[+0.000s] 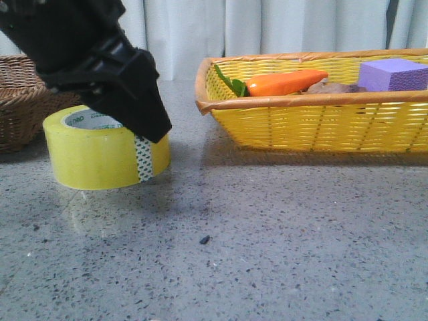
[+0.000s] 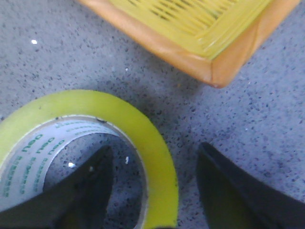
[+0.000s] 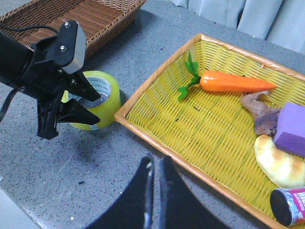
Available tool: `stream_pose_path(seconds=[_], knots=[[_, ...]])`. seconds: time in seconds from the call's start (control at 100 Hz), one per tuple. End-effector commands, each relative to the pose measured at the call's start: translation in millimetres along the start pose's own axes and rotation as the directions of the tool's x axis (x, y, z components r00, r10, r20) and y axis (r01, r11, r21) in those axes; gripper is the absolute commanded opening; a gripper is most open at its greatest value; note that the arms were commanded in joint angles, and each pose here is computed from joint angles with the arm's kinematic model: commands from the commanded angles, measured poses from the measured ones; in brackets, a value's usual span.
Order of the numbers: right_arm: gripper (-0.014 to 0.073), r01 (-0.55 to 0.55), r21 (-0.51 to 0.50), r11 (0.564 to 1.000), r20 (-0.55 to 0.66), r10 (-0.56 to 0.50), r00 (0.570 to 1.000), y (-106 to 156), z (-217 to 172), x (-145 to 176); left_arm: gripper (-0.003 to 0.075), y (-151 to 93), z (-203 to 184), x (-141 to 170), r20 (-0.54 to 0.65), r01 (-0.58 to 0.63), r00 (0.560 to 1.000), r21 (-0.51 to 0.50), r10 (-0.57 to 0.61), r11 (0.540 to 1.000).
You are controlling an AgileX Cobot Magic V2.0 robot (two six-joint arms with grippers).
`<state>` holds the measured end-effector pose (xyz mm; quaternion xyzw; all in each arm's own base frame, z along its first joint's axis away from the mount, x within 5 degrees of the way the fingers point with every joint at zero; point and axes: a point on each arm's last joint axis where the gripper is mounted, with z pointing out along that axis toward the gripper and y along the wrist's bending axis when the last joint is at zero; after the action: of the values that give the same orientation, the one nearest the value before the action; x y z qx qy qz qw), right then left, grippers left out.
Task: Transfer tape with both arms
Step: 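Lower the left gripper onto the tape roll rim and grasp it, then lift the tape roll with the left gripper and lower it into the brown basket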
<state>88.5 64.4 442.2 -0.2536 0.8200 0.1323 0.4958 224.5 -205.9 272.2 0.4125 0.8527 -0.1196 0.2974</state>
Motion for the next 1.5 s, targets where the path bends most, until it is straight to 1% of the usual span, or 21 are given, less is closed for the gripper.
stream_pose_path(seconds=[0.0, 0.16, 0.39, 0.46, 0.63, 0.7, 0.81, 0.89, 1.15, 1.25, 1.32, 1.41, 1.49], knots=[[-0.0073, 0.007, 0.02, 1.0, 0.084, -0.009, 0.996, -3.0, -5.8, -9.7, 0.0367, 6.3, -10.8, -13.7, 0.085, 0.011, 0.996, -0.026, -0.009, 1.0], [-0.0073, 0.007, 0.02, 1.0, 0.084, -0.009, 0.996, -3.0, -5.8, -9.7, 0.0367, 12.9, -8.7, -12.1, 0.075, 0.028, 0.997, -0.037, -0.025, 0.999], [-0.0073, 0.007, 0.02, 1.0, 0.084, -0.009, 0.996, -3.0, -5.8, -9.7, 0.0358, 12.1, -8.0, -8.9, 0.041, 0.03, 0.999, -0.027, -0.029, 0.999], [-0.0073, 0.007, 0.02, 1.0, 0.084, -0.009, 0.996, -3.0, -5.8, -9.7, 0.032, 11.9, -7.9, -8.2, 0.033, 0.03, 0.999, -0.025, -0.029, 0.999], [-0.0073, 0.007, 0.02, 1.0, 0.084, -0.009, 0.996, -3.0, -5.8, -9.7, 0.016, 11.7, -7.9, -8.1, 0.032, 0.031, 0.999, -0.024, -0.03, 0.999], [-0.0073, 0.007, 0.02, 1.0, 0.082, -0.009, 0.997, -3.0, -5.7, -9.5, 0.0109, 11.7, -7.9, -8.2, 0.032, 0.031, 0.999, -0.024, -0.03, 0.999], [-0.0073, 0.007, 0.021, 1.0, 0.078, -0.009, 0.997, -3.1, -5.7, -9.2, 0.0048, 12.0, -9.3, -10.4, 0.04, 0.031, 0.999, -0.025, -0.03, 0.999], [-0.0073, 0.007, 0.021, 1.0, 0.078, -0.009, 0.997, -3.1, -5.7, -9.2, 0.0022, 12.6, -11.9, -14.7, 0.055, 0.03, 0.998, -0.027, -0.028, 0.999], [-0.0073, 0.006, 0.023, 1.0, 0.064, -0.007, 0.998, -3.3, -5.6, -7.9, 0.002, 15.3, -39.8, -47.2, 0.123, 0.019, 0.992, -0.03, -0.015, 0.999], [-0.0073, 0.006, 0.024, 1.0, 0.055, -0.007, 0.998, -3.4, -5.4, -6.9, 0.002, 19.2, -54.1, -60.0, 0.145, -0.02, 0.989, -0.071, 0.03, 0.997], [-0.0073, 0.006, 0.025, 1.0, 0.053, -0.007, 0.999, -3.4, -5.4, -6.8, 0.002, 26.2, -64.9, -66.7, 0.155, -0.035, 0.987, -0.11, 0.052, 0.993], [-0.0073, -0.006, 0.017, 1.0, 0.052, 0.005, 0.999, -2.8, -5.4, -6.7, 0.002, 39.3, -78.1, -72.8, 0.169, -0.005, 0.985, -0.138, 0.028, 0.99], [-0.0073, -0.009, 0.011, 1.0, 0.053, 0.008, 0.999, -2.3, -5.4, -6.8, 0.002, 54.3, -88.7, -72.4, 0.158, 0.033, 0.987, -0.165, -0.006, 0.986]])
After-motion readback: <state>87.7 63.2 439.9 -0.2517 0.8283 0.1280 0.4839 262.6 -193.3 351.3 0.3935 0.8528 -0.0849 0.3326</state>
